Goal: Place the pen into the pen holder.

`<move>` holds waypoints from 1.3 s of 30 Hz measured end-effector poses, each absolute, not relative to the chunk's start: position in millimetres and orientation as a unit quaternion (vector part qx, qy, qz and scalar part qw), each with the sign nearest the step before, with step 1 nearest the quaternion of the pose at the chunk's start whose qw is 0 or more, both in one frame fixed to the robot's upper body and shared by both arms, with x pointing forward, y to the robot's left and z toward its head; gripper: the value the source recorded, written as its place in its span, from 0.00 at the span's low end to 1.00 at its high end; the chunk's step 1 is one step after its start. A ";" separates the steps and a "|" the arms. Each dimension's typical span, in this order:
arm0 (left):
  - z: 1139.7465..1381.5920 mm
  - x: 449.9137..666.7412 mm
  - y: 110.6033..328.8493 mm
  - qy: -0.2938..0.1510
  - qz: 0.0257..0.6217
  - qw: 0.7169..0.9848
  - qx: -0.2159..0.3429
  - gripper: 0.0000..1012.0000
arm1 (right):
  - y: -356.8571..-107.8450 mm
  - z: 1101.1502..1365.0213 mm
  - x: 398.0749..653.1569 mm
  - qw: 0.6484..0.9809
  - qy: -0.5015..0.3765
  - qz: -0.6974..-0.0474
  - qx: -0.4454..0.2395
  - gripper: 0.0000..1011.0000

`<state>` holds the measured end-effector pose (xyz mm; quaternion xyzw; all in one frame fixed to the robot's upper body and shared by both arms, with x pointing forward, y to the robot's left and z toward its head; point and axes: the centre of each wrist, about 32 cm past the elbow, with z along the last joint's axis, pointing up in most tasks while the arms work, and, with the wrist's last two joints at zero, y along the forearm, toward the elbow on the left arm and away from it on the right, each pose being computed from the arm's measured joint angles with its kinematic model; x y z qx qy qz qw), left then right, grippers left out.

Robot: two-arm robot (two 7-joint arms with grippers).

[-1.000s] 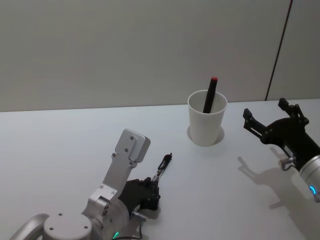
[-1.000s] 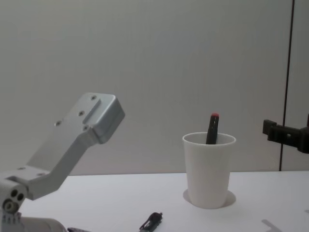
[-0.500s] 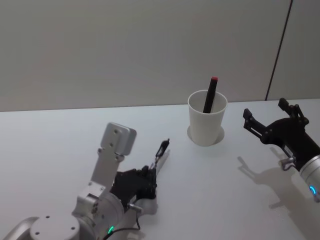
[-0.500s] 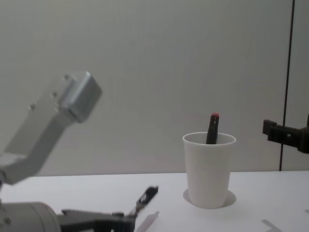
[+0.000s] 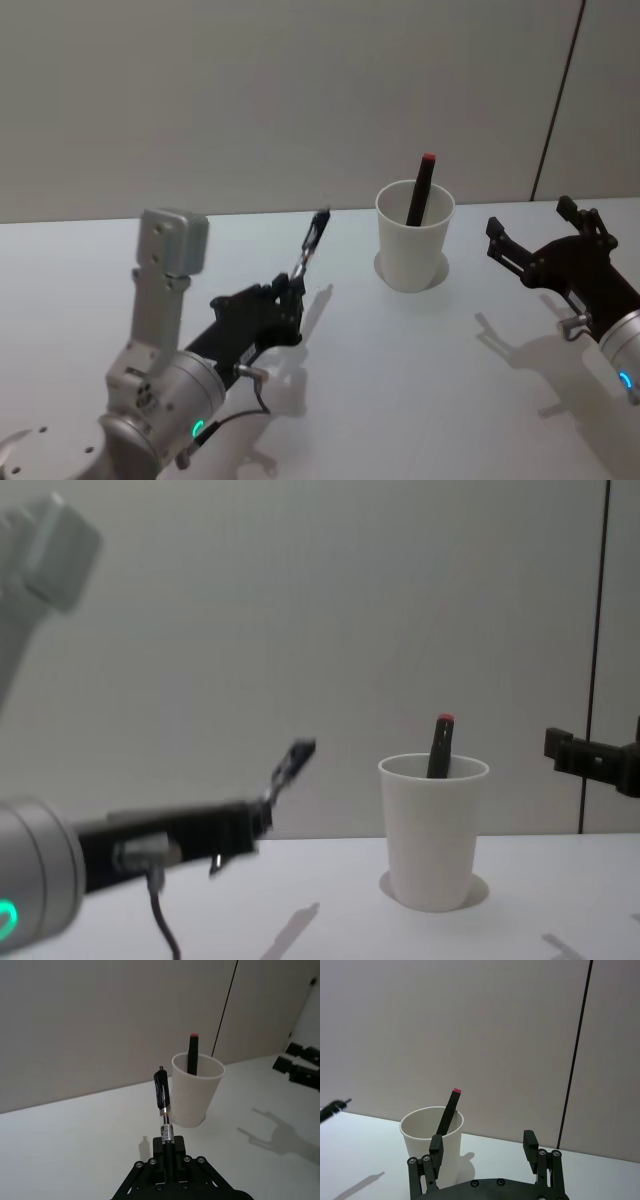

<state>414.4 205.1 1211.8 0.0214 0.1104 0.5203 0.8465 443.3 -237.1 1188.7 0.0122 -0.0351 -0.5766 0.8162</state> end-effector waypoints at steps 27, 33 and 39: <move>1244.7 445.5 217.9 0.112 0.373 0.913 -0.122 0.12 | -237.1 1188.7 443.3 0.816 -0.035 -0.577 0.012 0.99; 1245.9 453.4 216.6 0.135 0.330 0.926 -0.122 0.12 | -237.1 1188.7 443.3 0.816 -0.035 -0.577 0.012 0.99; 1245.7 457.9 215.1 0.151 0.305 0.933 -0.119 0.12 | -237.1 1188.7 443.3 0.816 -0.035 -0.577 0.012 0.99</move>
